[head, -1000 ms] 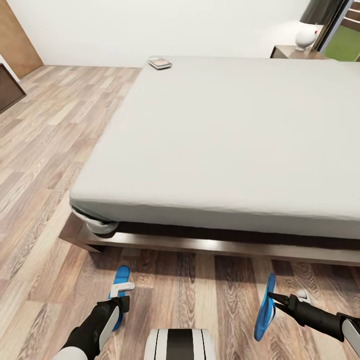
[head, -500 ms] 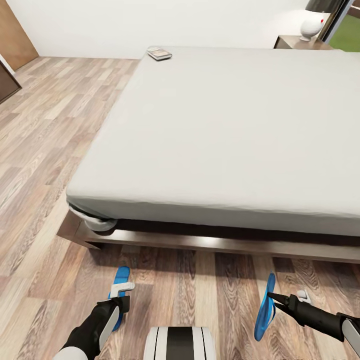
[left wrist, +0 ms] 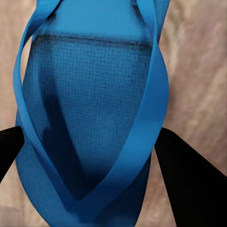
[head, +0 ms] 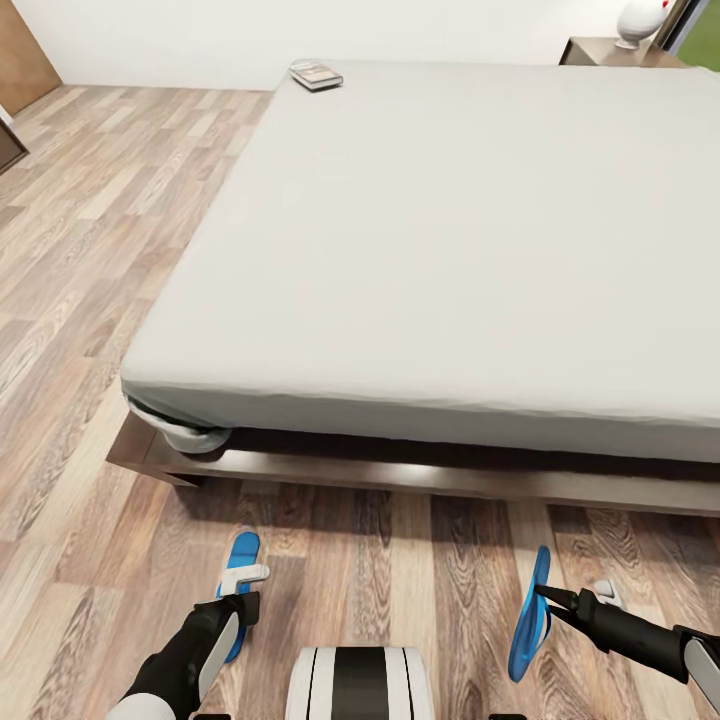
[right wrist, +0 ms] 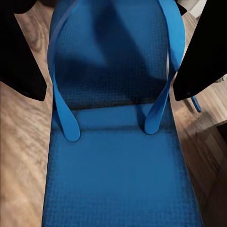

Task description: In the bedroom, move the book from the bed onto either nightstand, and place the two sandals side by side next to the bed.

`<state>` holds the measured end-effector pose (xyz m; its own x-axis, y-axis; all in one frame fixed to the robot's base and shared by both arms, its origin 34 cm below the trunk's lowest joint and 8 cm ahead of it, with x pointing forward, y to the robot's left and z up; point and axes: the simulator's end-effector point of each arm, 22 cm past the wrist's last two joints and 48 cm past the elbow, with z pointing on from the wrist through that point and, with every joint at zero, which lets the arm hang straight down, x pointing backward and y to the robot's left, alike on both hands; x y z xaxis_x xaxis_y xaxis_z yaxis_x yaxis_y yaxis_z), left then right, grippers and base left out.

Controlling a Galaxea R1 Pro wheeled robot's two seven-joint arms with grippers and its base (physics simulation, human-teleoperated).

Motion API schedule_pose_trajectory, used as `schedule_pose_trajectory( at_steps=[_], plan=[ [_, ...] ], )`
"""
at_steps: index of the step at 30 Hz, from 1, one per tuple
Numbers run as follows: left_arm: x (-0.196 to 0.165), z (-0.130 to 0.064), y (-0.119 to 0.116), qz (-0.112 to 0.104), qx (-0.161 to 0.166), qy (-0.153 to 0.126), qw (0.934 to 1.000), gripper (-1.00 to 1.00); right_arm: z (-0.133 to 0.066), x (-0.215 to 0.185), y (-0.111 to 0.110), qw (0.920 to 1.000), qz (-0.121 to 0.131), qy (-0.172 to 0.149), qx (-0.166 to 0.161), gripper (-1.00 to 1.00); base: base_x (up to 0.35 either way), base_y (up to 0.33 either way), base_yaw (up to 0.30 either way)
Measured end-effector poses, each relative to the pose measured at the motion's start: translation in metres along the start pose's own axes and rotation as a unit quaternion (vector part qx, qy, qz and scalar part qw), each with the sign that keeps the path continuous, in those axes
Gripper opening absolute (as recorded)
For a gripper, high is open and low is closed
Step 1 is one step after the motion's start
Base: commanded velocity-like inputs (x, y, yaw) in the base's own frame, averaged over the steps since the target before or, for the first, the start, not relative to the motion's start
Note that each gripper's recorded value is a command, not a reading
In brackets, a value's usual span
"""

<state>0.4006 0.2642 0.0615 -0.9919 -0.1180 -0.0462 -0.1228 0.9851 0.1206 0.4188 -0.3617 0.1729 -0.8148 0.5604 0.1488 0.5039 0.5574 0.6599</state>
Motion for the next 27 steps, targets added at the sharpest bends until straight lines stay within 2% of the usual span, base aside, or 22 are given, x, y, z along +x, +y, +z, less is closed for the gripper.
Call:
schedule_pose_trajectory(
  at_steps=[5,9,13,21,27],
  plan=[
    [-0.002,0.000,0.001,0.000,-0.001,-0.005,1.0000,-1.00,0.000,0.000,0.000,1.0000,0.000,0.000,0.000,-1.00,0.000,0.000,0.000],
    [-0.014,0.000,0.001,-0.006,-0.001,-0.032,0.9995,-1.00,0.000,0.000,0.000,1.0000,0.000,0.000,0.000,-1.00,0.000,0.000,0.000],
    [-0.018,-0.001,0.001,-0.008,-0.001,-0.042,0.9991,-1.00,0.000,0.000,0.000,1.0000,0.000,0.000,0.000,-1.00,0.000,0.000,0.000],
    [-0.018,0.000,0.001,-0.008,-0.001,-0.042,0.9991,-1.00,0.000,0.000,0.000,1.0000,0.000,0.000,0.000,-1.00,0.000,0.000,0.000],
    [-0.006,0.008,0.001,-0.007,-0.002,-0.028,0.9996,-1.00,0.004,0.005,-0.010,0.9999,0.007,0.007,0.007,-1.00,0.000,0.000,0.000]
  ],
)
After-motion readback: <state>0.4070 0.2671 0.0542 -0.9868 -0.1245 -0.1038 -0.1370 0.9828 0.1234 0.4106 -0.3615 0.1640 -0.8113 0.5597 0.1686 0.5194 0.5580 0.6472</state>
